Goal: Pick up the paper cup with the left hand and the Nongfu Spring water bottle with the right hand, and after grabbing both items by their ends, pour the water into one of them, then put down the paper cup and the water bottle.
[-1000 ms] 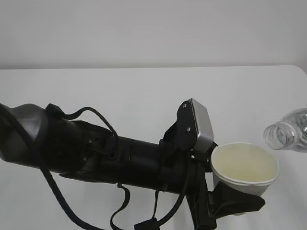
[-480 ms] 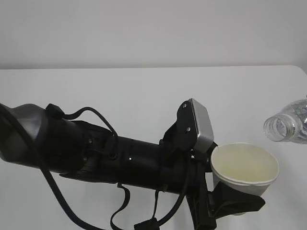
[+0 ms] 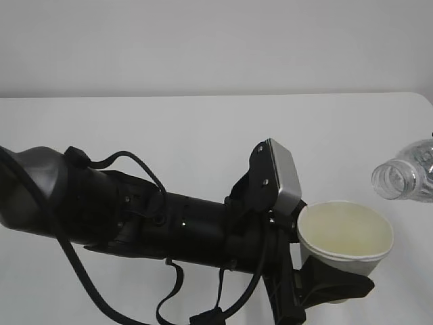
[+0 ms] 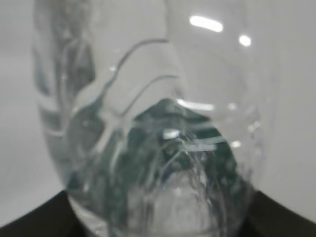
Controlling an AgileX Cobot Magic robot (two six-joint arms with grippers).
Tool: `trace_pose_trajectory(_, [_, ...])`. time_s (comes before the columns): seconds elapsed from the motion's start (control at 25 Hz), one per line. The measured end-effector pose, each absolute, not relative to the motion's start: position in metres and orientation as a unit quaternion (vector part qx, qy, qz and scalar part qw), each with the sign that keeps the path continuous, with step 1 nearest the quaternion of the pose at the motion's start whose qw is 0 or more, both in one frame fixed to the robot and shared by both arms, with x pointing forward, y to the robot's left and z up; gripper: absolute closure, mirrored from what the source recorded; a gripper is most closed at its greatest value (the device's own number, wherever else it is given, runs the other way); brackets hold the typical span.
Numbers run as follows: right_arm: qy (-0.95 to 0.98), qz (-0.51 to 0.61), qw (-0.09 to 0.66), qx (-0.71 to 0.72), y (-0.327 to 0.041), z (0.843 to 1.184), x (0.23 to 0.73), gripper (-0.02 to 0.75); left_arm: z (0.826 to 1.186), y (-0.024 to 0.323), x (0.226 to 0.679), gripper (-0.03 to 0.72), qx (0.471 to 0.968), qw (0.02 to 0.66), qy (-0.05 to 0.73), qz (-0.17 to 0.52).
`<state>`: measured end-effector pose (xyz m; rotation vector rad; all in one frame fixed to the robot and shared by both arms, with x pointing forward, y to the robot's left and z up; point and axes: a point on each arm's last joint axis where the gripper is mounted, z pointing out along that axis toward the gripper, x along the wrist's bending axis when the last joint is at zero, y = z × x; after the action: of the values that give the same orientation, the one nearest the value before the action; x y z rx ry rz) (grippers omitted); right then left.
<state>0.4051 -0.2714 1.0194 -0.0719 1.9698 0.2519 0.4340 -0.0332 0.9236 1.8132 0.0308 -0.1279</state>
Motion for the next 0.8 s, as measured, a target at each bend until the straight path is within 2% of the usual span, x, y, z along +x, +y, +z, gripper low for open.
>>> trace_pose_trajectory(0.8, [0.832,0.087,0.546,-0.04,-0.2733,1.0188,0.4052,0.319,0.9236,-0.0332,0.434,0.224,0.787,0.614,0.015,-0.057])
